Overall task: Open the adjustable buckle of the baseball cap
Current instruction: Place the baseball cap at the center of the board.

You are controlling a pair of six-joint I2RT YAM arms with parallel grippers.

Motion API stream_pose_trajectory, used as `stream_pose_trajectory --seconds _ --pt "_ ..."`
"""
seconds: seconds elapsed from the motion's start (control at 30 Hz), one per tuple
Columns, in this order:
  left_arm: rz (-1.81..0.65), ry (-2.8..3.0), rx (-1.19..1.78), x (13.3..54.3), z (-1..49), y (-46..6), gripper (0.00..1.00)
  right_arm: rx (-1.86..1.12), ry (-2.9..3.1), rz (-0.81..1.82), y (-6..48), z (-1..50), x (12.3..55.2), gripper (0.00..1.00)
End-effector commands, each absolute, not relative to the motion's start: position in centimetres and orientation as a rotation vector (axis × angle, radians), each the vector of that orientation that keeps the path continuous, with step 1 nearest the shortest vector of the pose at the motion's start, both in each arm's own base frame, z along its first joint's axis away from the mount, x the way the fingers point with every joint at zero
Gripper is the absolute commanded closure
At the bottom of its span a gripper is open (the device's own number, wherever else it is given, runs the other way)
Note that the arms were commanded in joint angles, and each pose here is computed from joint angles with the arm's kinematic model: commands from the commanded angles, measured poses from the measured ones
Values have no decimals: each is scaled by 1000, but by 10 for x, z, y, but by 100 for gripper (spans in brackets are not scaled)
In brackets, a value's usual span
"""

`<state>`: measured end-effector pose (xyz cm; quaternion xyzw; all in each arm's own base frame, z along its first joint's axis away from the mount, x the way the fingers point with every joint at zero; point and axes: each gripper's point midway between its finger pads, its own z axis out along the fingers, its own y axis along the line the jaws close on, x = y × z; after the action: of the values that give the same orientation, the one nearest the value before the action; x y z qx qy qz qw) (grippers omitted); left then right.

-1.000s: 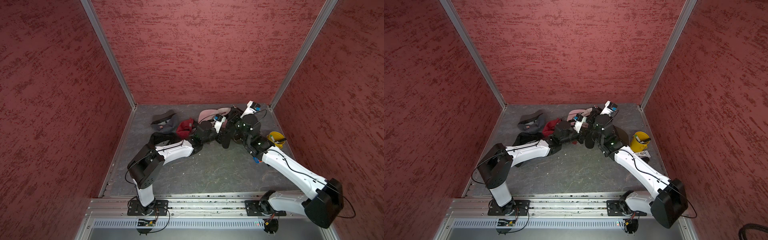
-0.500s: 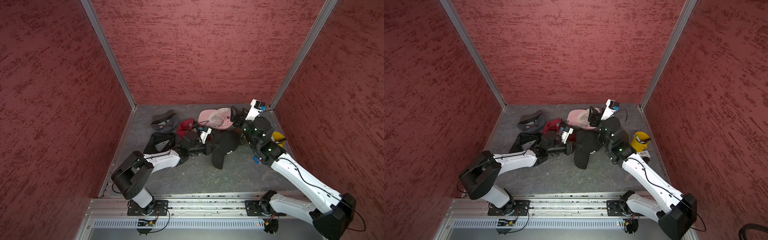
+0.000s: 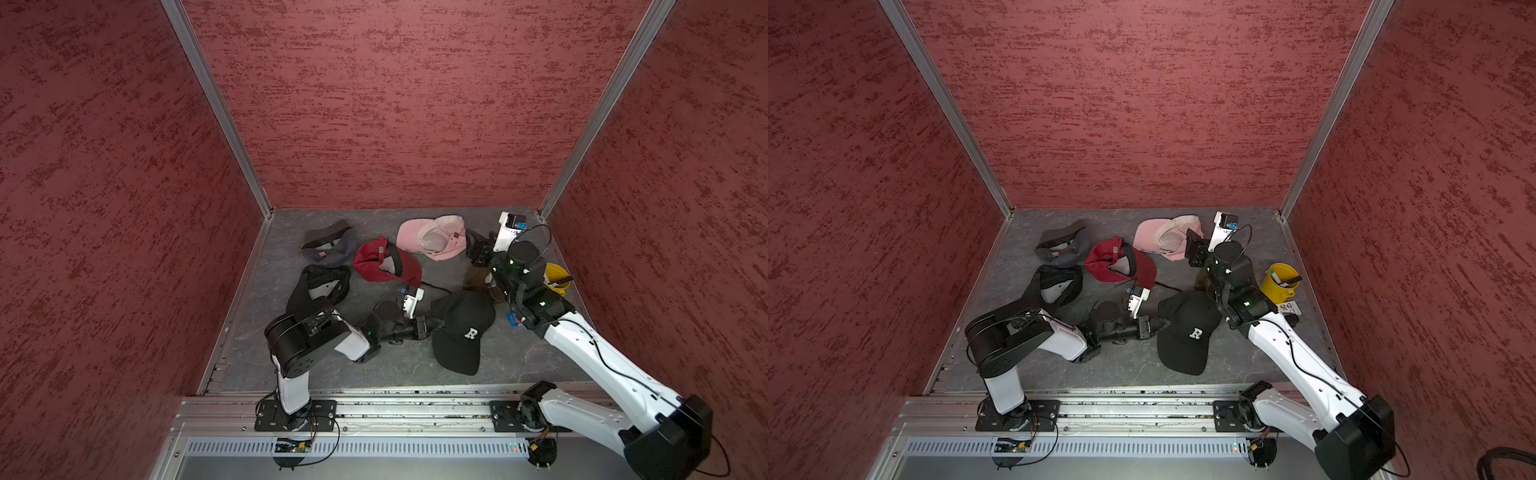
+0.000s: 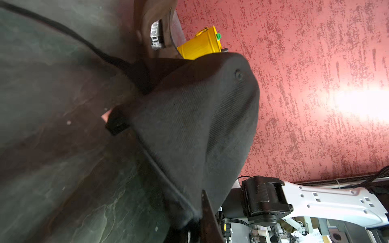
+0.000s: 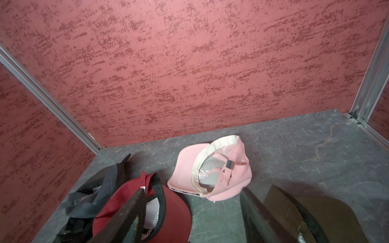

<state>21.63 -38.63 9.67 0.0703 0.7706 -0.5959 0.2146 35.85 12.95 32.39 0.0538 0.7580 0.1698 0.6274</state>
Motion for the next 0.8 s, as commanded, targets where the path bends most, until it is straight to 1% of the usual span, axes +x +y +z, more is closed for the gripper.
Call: stream_pose_trajectory --seconds 0.0,0.13,0.3,0.33,0.4,0.47,0.53,0.6,0.63,0.67,0.77 --pt "-1616 2135 127 220 87 -382 100 108 1739 416 125 324 353 30" --pt "-1555 2157 56 222 73 -371 100 118 1752 424 120 316 351 30" --pt "-1451 2213 -15 223 51 -353 97 136 1762 436 117 308 350 29" --pt "-1429 2213 -41 224 47 -347 94 140 1766 440 117 306 350 29" --pt "-1406 2219 -70 224 41 -338 69 143 1770 451 118 303 351 29" --pt "-1379 2221 -94 224 38 -329 54 145 1775 454 119 301 354 29" --pt "-1348 2224 -100 224 40 -323 46 147 1785 452 120 298 357 29" --pt "-1304 2252 -86 223 42 -320 41 152 1794 446 120 296 360 28" --pt "-1280 2266 -61 221 46 -320 34 157 1794 439 119 296 362 27" --pt "-1249 2283 -34 220 49 -320 30 160 1795 430 118 296 364 27" --pt "-1103 2289 100 219 76 -320 22 180 1804 409 113 292 370 27"
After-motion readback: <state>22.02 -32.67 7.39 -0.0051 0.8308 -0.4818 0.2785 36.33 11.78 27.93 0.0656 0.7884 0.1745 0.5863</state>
